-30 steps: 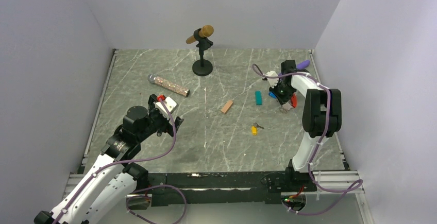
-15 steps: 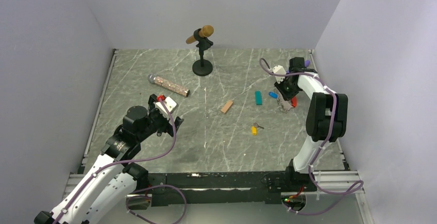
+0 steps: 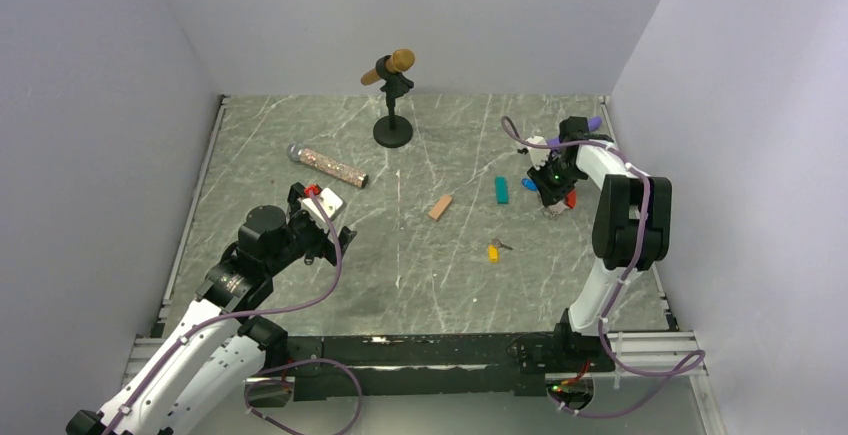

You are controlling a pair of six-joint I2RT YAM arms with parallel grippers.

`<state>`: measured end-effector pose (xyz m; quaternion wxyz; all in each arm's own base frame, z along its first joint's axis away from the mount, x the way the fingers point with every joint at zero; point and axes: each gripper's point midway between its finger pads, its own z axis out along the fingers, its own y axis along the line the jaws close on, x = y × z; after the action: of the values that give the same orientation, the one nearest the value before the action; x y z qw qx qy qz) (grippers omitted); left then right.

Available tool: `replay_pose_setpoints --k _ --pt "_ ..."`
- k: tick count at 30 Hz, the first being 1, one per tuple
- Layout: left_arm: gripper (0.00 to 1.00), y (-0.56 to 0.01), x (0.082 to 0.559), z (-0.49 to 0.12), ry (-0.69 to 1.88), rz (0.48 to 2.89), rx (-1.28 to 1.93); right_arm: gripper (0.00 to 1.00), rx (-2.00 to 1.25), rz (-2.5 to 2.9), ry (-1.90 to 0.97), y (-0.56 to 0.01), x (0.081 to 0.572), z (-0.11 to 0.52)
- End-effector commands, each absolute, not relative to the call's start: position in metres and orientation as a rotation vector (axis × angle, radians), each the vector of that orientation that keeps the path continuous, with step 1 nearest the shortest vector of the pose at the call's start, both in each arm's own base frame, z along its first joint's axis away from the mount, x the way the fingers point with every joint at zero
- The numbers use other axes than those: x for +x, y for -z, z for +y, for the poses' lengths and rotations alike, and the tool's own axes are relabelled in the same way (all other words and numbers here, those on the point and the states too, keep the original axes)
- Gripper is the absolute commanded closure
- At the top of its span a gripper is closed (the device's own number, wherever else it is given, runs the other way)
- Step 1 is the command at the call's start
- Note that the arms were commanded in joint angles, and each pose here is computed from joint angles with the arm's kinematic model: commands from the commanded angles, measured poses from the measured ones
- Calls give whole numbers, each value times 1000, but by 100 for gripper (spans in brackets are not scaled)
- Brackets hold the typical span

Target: Put the keys on the keyring

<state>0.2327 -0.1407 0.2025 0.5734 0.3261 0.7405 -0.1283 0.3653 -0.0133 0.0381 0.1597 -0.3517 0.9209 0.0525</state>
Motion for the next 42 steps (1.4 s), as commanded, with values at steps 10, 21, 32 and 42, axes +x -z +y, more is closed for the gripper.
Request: replay_pose_setpoints --k 10,21,32,42 --pt "2 -228 234 -144 321 1669 739 73 -1005 2625 -152 -34 376 -13" --pt "2 -228 234 -144 321 1670 740 72 -1013 2603 -151 -33 380 -6" --pt "2 -226 235 -145 324 1674 744 70 -1001 2601 -119 -30 384 -8" --pt "2 -227 235 -145 324 1672 743 82 -1014 2614 -115 -24 384 -6"
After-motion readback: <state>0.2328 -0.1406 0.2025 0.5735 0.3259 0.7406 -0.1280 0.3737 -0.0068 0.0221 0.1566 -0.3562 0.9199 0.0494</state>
